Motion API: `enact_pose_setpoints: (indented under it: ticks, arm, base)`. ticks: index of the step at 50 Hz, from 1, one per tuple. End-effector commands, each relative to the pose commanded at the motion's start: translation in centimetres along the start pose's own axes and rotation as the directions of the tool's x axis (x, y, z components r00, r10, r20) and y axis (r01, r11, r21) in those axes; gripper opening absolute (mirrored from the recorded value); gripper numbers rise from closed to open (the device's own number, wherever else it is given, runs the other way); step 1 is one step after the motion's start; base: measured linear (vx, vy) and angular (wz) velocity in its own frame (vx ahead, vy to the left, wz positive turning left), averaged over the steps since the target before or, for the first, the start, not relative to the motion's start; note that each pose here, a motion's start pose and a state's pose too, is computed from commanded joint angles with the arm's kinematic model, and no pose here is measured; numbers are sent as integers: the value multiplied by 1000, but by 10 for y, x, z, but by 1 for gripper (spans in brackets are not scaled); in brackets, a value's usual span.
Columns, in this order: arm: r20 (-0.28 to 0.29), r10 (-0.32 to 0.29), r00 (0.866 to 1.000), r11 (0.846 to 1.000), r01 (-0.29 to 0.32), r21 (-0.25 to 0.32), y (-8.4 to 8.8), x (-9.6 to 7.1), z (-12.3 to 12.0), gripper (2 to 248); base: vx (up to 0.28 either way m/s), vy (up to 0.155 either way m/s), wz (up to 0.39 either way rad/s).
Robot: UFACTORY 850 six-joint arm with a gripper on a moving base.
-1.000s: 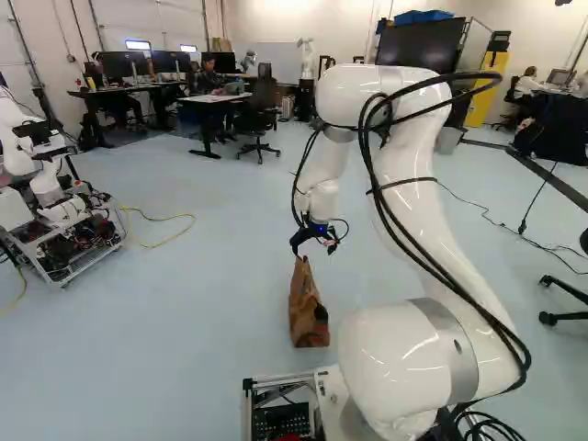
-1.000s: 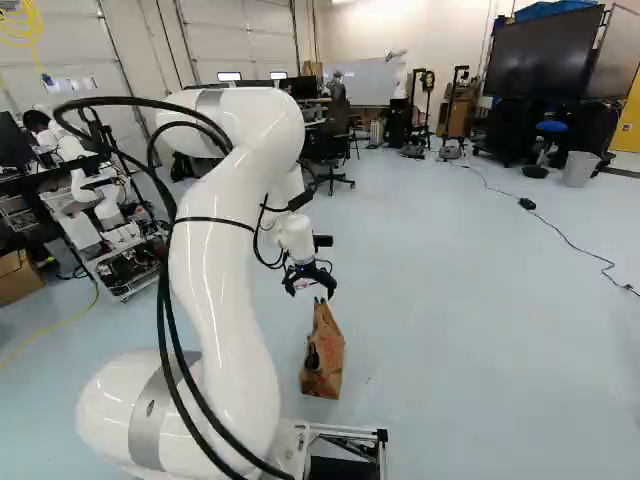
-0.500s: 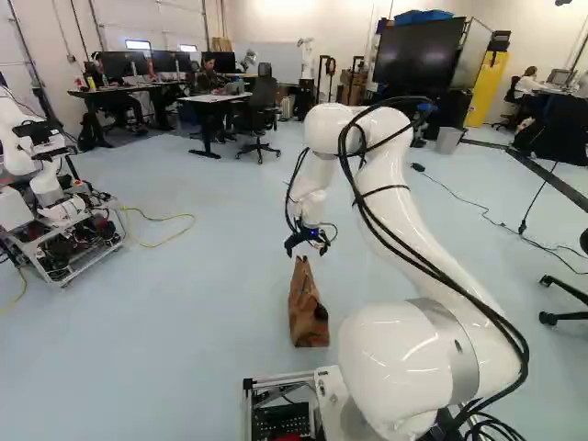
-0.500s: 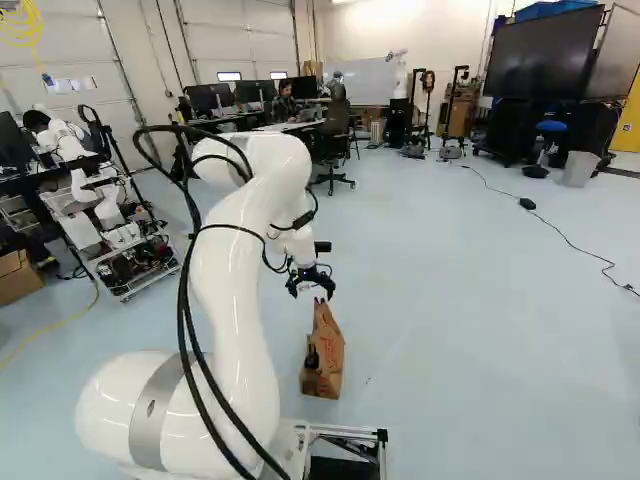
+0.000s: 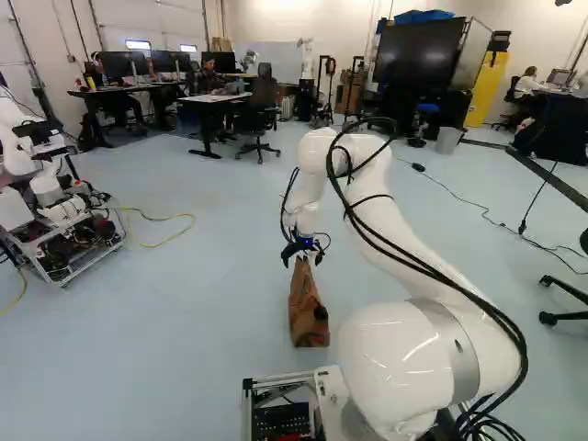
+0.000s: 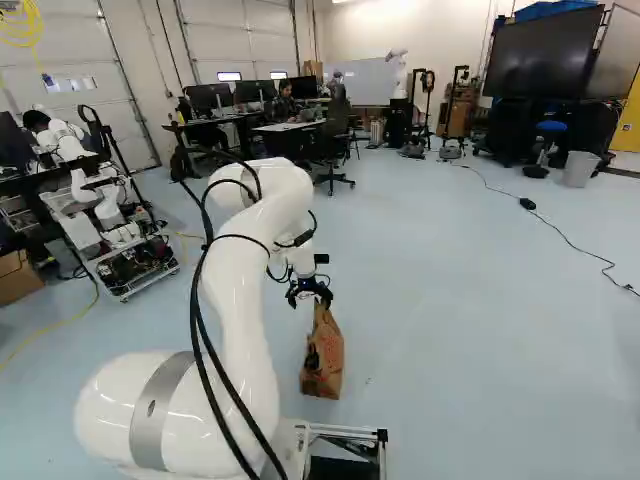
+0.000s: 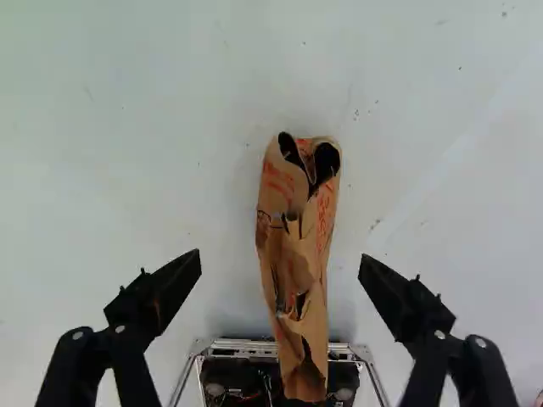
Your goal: Pick up the grocery bag from the ground
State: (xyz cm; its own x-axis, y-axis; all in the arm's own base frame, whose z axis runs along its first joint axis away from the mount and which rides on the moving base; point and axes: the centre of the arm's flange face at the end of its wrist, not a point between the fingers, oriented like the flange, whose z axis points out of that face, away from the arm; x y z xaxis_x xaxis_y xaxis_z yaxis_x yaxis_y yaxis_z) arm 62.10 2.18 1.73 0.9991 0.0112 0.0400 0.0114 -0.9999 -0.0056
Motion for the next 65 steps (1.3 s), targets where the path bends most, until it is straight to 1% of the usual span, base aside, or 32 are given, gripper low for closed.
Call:
enact_pose_setpoints:
  ticks: [11, 43, 49, 60, 61, 65]
  arm:
    - [14, -6, 1000, 1000, 6, 0, -4, 1, 32, 247]
    - [33, -7, 999, 1000, 7, 0, -4, -1, 123, 247]
    - [34, -7, 999, 1000, 7, 0, -4, -1, 129, 247]
    - [34, -7, 999, 1000, 7, 0, -4, -2, 132, 247]
    - [34, -7, 999, 1000, 7, 0, -4, -2, 132, 227]
    - [34, -7, 999, 1000, 7, 0, -4, -2, 132, 227]
  base:
    - [0, 0, 0]
    - [0, 0, 0]
    - [0, 0, 0]
    - [0, 0, 0]
    - [0, 0, 0]
    - [0, 0, 0]
